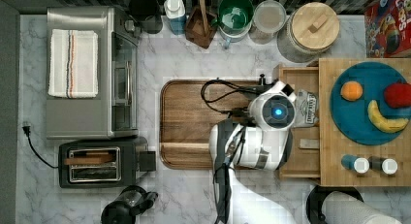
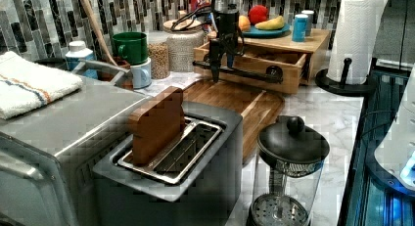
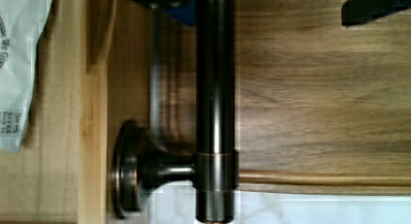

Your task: Open the drawer.

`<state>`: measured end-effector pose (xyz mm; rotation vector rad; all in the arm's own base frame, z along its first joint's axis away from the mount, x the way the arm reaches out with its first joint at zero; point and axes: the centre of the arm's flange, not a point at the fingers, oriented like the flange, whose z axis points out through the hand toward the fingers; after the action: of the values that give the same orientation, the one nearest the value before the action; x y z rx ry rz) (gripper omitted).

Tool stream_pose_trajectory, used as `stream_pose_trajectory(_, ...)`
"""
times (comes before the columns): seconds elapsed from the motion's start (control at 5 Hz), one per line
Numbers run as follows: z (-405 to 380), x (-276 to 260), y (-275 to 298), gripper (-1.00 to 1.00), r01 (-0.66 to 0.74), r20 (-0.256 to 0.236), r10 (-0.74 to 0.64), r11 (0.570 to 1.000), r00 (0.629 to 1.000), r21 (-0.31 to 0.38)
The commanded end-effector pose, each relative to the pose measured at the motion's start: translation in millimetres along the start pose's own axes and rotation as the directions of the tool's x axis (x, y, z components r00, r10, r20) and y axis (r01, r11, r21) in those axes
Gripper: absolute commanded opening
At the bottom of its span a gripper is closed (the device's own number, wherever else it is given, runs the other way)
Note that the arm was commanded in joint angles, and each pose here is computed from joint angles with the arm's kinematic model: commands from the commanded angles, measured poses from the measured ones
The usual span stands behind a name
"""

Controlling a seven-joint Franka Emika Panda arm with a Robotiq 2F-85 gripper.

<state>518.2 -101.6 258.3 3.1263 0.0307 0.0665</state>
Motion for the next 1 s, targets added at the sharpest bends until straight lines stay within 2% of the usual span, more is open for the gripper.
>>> stream_pose_trajectory(0.2, -22, 12, -131, 1.0, -0.039, -0.01, 0.041, 0.99, 0.999, 0.136)
stream_pose_trajectory(1.0, -35, 15, -188, 1.0, -0.151, 0.019, 0.15, 0.968, 0.989, 0.199)
